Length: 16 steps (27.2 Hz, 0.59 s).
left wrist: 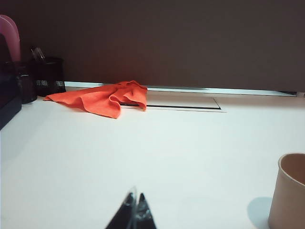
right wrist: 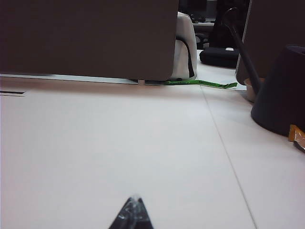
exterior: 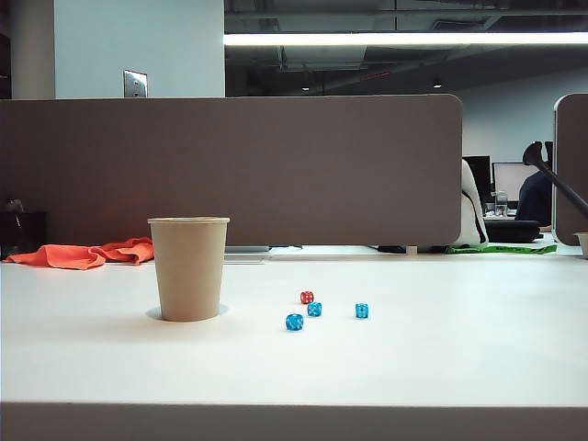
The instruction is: Pick up the dice with a different color and drop it into the paper cup.
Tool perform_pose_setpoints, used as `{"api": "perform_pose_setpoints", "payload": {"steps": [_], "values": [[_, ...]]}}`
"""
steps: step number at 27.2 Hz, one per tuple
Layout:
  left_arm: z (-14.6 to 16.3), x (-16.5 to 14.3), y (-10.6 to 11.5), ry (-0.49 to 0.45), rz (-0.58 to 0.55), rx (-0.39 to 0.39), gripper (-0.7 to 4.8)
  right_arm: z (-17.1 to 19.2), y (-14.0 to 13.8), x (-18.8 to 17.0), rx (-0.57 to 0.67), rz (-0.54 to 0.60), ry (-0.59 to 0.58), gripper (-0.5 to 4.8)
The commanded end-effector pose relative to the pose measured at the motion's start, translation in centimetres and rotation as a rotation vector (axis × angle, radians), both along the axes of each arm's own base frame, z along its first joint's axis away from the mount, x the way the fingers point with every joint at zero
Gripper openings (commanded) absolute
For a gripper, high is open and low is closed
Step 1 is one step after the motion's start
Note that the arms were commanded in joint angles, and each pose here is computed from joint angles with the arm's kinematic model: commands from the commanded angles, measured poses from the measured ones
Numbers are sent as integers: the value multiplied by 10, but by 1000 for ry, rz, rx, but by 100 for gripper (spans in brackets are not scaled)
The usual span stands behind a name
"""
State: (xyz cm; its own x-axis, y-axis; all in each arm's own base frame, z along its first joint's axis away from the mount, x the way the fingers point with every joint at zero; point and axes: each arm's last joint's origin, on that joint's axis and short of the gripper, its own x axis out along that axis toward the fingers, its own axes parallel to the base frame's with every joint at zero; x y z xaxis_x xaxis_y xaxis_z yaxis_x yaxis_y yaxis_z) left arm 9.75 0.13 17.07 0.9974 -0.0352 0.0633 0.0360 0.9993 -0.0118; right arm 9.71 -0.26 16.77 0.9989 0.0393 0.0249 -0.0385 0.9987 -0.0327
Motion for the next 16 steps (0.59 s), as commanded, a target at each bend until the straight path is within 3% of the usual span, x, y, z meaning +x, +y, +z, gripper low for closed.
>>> {"api": "perform_pose_setpoints", "payload": {"steps": [1,15,16], "values": [[2,0,0,-11,-3,1,-6,0,0,0,4,2,-8,-5],[2,0,-1,-12,-29,1,-6,0,0,0,4,-13,-8,-5],[2,0,-1,-11,-48,-39,-6,1,0,0,5,-14,-8,-5]]}}
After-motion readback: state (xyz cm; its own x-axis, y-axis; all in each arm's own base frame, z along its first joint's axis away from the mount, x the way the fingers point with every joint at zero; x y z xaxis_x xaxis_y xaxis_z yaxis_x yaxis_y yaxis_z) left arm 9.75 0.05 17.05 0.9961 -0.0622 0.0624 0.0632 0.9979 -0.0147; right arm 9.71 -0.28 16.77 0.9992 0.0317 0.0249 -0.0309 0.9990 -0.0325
